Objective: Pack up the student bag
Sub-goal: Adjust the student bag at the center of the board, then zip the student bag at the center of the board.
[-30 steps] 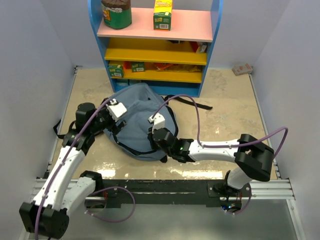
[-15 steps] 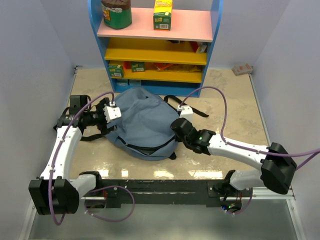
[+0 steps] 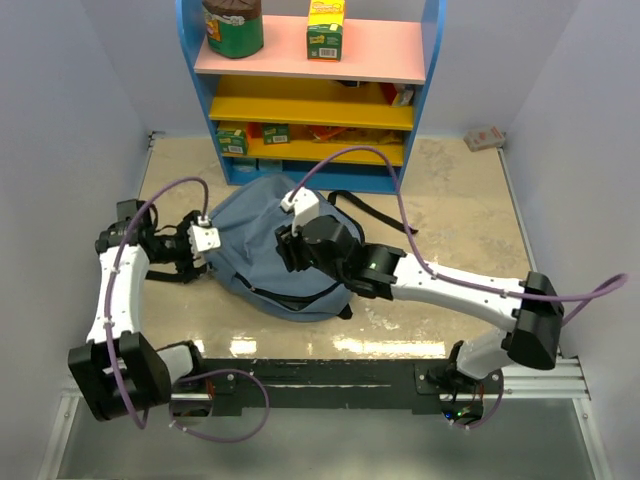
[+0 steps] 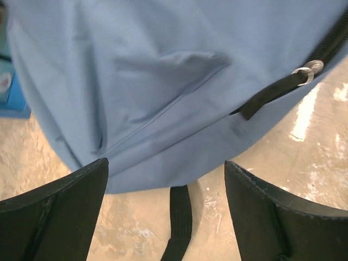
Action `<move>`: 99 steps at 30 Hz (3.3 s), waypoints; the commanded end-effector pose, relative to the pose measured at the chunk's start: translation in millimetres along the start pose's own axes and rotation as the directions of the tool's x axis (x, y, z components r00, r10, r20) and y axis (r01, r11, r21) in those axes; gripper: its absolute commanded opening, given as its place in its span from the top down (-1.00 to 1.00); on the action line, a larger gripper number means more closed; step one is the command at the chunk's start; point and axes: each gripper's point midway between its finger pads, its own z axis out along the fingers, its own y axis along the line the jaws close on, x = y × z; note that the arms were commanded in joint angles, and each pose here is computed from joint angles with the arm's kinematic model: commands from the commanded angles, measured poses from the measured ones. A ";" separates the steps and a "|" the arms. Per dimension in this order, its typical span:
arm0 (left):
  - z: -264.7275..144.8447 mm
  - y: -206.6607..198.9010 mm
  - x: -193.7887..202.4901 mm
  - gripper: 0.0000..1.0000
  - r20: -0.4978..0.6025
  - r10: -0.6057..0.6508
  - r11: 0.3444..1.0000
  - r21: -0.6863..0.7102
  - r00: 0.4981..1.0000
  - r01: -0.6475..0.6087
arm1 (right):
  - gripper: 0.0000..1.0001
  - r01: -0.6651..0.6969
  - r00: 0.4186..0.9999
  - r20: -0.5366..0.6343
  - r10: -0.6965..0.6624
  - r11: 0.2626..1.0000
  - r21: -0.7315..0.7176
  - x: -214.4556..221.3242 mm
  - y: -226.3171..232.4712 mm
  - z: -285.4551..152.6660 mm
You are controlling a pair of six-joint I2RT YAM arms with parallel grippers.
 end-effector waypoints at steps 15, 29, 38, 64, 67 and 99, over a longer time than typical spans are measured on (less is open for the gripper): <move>-10.3 21.6 5.5 -0.77 0.304 -0.273 0.954 -0.039 0.913 0.299 | 0.10 0.239 0.960 -0.058 -0.273 0.911 -0.335 52.3 122.0 86.4; -11.9 5.6 -8.9 -0.86 0.345 -0.275 0.953 -0.027 0.897 0.302 | 0.21 0.278 0.944 -0.116 -0.310 0.932 -0.231 73.4 110.7 111.7; -10.0 0.3 -10.0 -0.86 0.354 -0.269 0.954 -0.028 0.895 0.298 | 0.07 0.303 0.945 -0.075 -0.319 0.939 -0.165 56.2 101.5 105.2; -13.1 13.2 -12.2 -0.99 0.376 -0.261 0.951 -0.060 0.889 0.305 | 1.00 0.278 0.960 -0.013 -0.280 0.958 -0.072 45.7 103.5 88.8; -13.0 12.9 -11.3 -1.00 0.367 -0.237 0.958 -0.066 0.899 0.279 | 1.00 0.229 0.973 0.002 -0.229 0.973 -0.005 47.1 85.2 77.9; 54.8 -71.2 -34.2 0.33 0.260 0.195 0.944 0.211 0.946 -0.252 | 1.00 -0.125 0.989 0.076 0.131 0.990 -0.072 56.4 75.0 39.6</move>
